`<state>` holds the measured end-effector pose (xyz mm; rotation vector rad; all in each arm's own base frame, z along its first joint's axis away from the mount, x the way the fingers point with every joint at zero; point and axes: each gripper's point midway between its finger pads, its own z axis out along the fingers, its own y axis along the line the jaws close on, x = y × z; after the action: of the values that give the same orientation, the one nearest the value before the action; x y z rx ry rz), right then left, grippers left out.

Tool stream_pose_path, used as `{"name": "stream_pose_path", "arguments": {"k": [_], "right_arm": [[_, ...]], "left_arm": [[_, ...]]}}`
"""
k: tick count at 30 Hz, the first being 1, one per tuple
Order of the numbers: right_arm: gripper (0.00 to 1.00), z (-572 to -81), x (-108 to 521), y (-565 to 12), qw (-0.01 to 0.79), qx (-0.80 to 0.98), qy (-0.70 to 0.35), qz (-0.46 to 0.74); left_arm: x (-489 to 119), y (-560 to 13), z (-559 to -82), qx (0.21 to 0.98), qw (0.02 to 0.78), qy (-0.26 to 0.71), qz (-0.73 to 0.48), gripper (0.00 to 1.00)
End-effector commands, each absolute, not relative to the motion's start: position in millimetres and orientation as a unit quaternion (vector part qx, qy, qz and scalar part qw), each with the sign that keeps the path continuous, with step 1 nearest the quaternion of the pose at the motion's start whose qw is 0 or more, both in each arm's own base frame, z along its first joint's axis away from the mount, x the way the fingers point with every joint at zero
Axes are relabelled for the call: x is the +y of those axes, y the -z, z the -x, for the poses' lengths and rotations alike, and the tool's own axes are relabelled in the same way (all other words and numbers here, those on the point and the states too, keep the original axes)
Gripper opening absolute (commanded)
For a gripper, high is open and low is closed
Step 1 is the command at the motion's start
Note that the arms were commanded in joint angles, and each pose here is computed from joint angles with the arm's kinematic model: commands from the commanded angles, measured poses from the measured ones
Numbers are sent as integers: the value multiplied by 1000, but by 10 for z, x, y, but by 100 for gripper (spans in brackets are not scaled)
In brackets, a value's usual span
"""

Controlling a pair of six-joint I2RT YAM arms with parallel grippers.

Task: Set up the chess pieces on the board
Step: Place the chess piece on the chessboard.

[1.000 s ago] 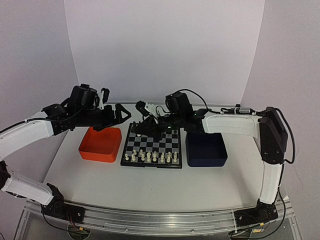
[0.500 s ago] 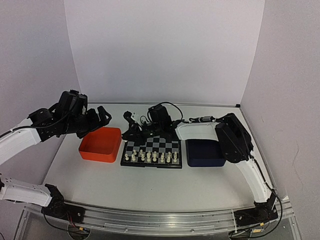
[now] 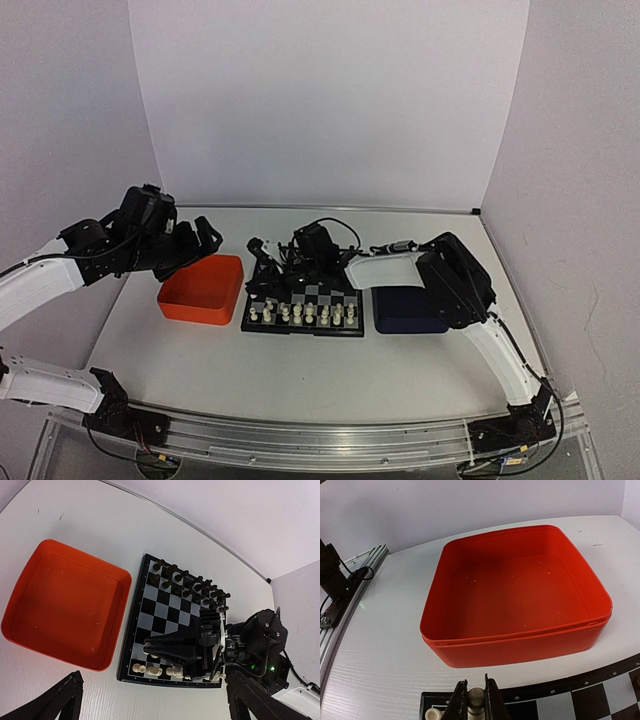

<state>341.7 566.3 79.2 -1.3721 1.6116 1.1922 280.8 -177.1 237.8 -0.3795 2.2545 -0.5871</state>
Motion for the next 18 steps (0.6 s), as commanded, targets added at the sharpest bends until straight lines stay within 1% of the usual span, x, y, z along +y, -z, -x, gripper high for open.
{"name": "stream_pose_path", "arguments": {"k": [1, 18], "right_arm": [[9, -3407, 5751, -853, 353, 605, -478, 529], [13, -3411, 5757, -655, 336, 620, -480, 521]], "left_arm": [[-1724, -2347, -2817, 883, 382, 221, 159, 100], [-1767, -2291, -2836, 885, 374, 224, 161, 100]]}}
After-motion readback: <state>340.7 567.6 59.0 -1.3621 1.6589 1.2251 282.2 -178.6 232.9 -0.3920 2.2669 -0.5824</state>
